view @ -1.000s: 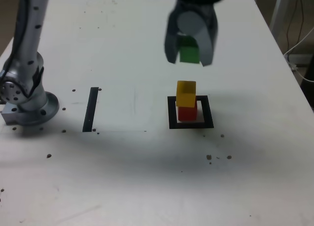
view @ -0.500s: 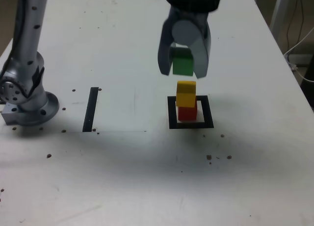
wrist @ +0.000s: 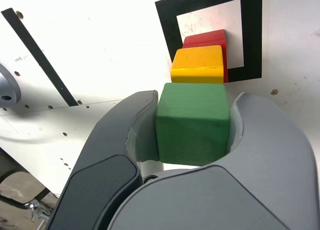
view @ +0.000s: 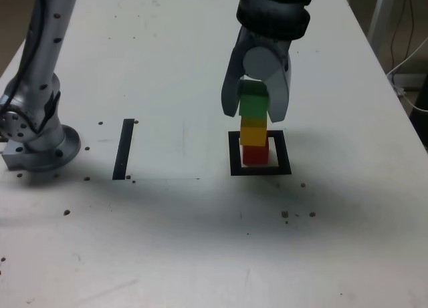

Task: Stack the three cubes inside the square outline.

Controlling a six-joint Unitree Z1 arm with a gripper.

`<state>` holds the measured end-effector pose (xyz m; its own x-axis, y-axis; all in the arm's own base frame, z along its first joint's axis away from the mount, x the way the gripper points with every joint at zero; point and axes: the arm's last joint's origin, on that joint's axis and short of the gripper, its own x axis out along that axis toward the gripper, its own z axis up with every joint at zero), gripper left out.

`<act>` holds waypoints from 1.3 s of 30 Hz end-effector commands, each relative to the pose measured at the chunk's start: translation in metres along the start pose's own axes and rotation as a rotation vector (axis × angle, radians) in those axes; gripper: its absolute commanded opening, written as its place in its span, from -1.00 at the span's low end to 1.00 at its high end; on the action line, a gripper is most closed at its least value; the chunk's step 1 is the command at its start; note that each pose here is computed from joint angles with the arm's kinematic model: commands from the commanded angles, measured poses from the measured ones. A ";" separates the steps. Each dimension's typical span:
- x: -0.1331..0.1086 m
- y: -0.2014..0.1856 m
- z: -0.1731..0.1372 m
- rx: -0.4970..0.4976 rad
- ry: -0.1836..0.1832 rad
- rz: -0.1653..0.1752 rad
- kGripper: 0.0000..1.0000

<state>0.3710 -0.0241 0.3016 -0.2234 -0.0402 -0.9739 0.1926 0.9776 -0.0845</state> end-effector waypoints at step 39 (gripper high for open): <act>-0.001 0.001 -0.014 -0.007 0.025 0.016 0.99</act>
<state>0.3681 -0.0217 0.2938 -0.2472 -0.0275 -0.9686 0.1935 0.9781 -0.0772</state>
